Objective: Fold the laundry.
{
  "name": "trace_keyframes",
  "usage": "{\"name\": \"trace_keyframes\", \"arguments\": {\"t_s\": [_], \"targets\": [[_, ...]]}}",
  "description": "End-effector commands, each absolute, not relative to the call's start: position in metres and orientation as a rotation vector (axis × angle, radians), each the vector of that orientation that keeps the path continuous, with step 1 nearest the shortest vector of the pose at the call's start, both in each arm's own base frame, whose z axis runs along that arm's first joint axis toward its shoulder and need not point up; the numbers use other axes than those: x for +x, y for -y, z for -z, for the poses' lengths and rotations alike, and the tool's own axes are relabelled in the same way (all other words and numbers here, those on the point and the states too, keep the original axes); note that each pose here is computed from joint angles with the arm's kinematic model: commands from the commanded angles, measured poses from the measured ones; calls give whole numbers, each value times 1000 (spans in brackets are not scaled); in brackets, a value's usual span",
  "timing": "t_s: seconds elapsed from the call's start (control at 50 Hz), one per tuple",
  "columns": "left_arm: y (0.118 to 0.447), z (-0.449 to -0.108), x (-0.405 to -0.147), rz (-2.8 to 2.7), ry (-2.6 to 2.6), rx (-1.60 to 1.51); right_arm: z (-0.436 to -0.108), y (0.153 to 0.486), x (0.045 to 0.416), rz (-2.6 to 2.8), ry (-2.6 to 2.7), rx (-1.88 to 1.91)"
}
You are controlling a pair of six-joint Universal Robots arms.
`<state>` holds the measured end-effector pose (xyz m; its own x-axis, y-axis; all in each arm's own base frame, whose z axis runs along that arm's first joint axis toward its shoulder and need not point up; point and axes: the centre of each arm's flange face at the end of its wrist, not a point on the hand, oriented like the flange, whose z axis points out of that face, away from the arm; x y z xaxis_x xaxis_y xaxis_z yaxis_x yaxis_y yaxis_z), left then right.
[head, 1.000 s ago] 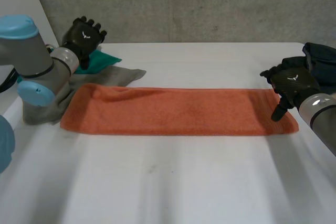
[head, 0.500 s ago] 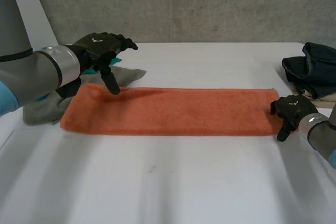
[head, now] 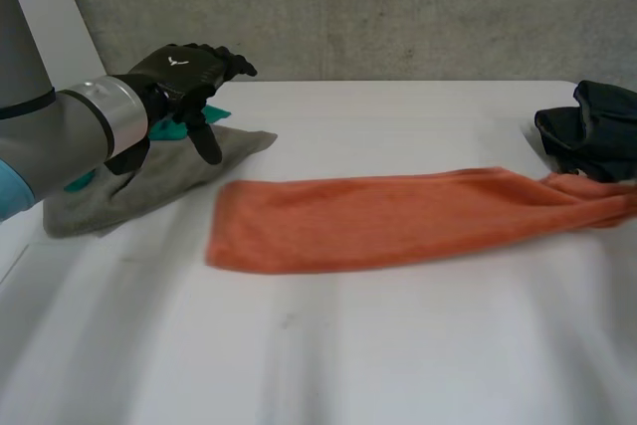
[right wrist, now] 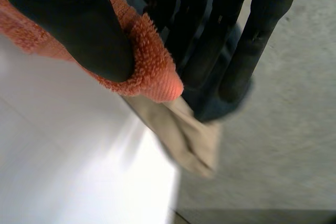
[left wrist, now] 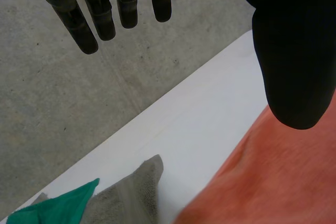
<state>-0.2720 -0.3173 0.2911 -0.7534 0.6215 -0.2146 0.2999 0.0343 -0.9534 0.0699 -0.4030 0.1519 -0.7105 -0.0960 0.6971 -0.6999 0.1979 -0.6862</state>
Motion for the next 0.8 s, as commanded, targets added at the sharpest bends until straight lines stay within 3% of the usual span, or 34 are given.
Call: {"name": "trace_keyframes", "arguments": {"t_s": [0.02,0.12,0.16,0.2,0.26,0.34,0.46,0.56,0.68,0.8], "targets": [[319,-295,-268,-1799,2054,-932,-162,417,82,-1483,1722,951],[317,-301,-265,-1817,2050,-925,-178,395,180,-1737,1513,1168],[316,-304,-263,-1831,2055,-916,-191,364,245,-1934,1328,1315],[315,-305,-261,-1837,2065,-909,-195,345,275,-2029,1226,1390],[314,-306,-256,-1847,2093,-892,-188,285,344,-2244,978,1604],[314,-303,-248,-1854,2139,-864,-158,229,390,-2354,772,1819],[316,-291,-238,-1816,2196,-844,-111,182,421,-2337,598,2008],[318,-284,-234,-1792,2219,-849,-103,187,423,-2251,713,2000],[319,-287,-238,-1817,2193,-872,-132,203,410,-2205,979,1846],[312,-292,-255,-1826,2135,-906,-189,228,367,-2344,1670,1466]]}}
